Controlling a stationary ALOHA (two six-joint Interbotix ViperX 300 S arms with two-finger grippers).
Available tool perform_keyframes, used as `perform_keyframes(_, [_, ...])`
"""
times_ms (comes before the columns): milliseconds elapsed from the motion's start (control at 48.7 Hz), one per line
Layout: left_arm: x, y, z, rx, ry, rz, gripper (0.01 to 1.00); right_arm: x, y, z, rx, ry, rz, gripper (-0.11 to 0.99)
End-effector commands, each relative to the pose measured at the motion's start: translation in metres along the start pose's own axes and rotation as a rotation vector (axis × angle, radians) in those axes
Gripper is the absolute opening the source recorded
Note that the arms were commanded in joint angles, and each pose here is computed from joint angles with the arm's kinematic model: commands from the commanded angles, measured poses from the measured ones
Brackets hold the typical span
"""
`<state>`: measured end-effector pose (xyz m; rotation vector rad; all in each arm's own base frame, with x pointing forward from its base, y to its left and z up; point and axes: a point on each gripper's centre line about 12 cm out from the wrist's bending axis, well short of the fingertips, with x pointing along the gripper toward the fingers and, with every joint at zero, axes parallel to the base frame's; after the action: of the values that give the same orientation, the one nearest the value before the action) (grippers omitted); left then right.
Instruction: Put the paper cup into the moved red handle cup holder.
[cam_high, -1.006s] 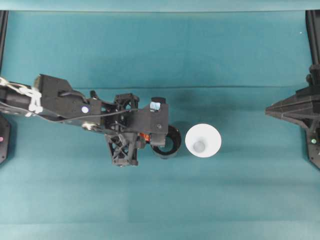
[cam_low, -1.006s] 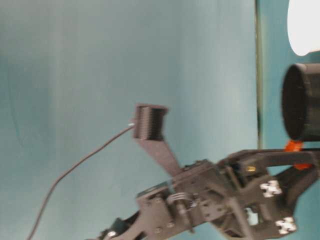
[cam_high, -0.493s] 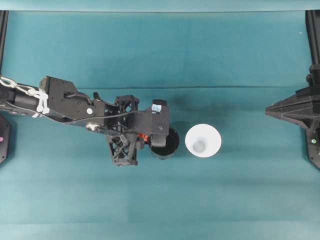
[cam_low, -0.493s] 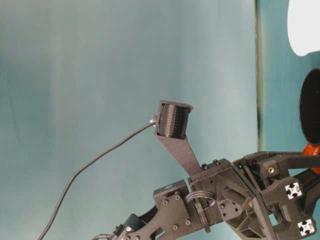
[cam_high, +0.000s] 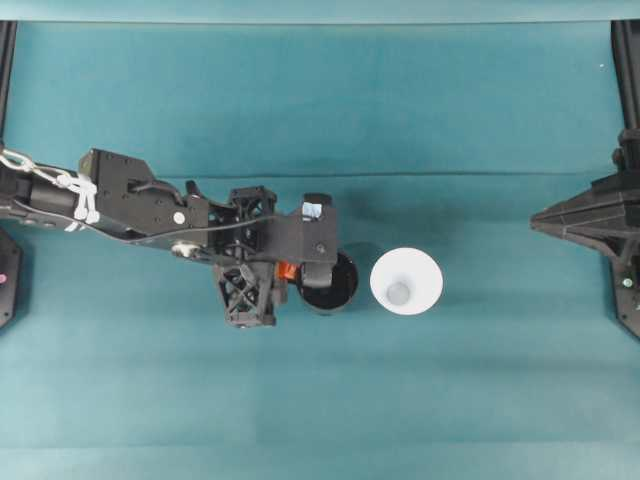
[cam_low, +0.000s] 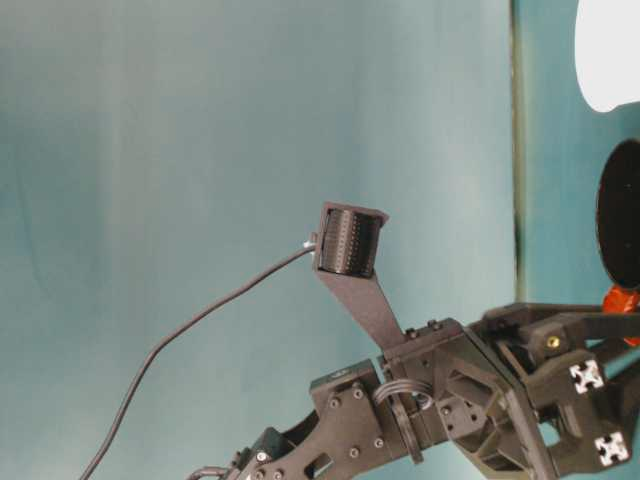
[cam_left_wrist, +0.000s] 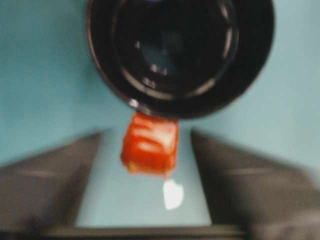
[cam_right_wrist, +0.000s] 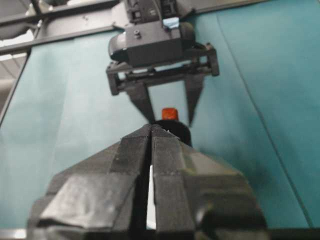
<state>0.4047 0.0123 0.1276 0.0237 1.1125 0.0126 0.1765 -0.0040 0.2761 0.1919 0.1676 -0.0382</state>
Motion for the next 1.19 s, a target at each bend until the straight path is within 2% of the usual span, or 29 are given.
perform_keyframes(0, [-0.003,-0.0015,0.004,0.007,-0.02,0.001,0.884,0.001,0.0009,0.006,0.016,-0.014,0.001,-0.09])
perform_keyframes(62, [-0.003,-0.0021,0.004,0.008,-0.022,0.0,0.958,0.001,0.0009,0.006,0.017,-0.014,0.002,-0.09])
perform_keyframes(144, [-0.011,-0.0007,0.006,0.008,-0.032,0.002,0.943,0.001,0.001,0.007,0.019,-0.015,0.002,-0.09])
perform_keyframes(287, [-0.05,-0.0006,0.017,0.009,-0.126,0.004,0.938,0.0,0.0011,0.007,0.025,-0.017,0.003,-0.09])
perform_keyframes(390, [-0.081,-0.0012,0.018,0.011,-0.189,0.006,0.938,0.001,0.0011,0.006,0.025,-0.014,0.002,-0.09])
perform_keyframes(534, [-0.114,-0.0042,0.001,0.009,-0.24,0.001,0.938,0.001,0.0011,0.005,0.037,-0.001,0.001,-0.09])
perform_keyframes(616, [-0.128,-0.0088,-0.013,0.015,-0.26,-0.005,0.938,0.001,0.0,0.003,0.062,0.017,-0.006,-0.09])
perform_keyframes(698, [-0.136,-0.0118,-0.025,0.003,-0.269,-0.014,0.937,0.002,-0.0019,-0.001,0.107,0.061,-0.022,-0.09])
perform_keyframes(801, [-0.144,-0.0145,-0.037,-0.023,-0.281,-0.024,0.935,0.003,-0.0037,-0.001,0.152,0.105,-0.044,-0.08])
perform_keyframes(924, [-0.148,-0.0143,-0.046,-0.061,-0.29,-0.03,0.934,0.007,-0.0029,0.002,0.179,0.147,-0.055,-0.07])
perform_keyframes(1026, [-0.15,-0.0147,-0.05,-0.068,-0.293,-0.032,0.934,0.015,-0.0022,0.006,0.188,0.19,-0.067,-0.06])
perform_keyframes(1068, [-0.151,-0.0141,-0.051,-0.067,-0.295,-0.029,0.934,0.018,-0.002,0.007,0.19,0.215,-0.073,-0.04])
perform_keyframes(1170, [-0.151,-0.0142,-0.051,-0.069,-0.296,-0.031,0.934,0.033,-0.0029,0.003,0.192,0.301,-0.095,0.01])
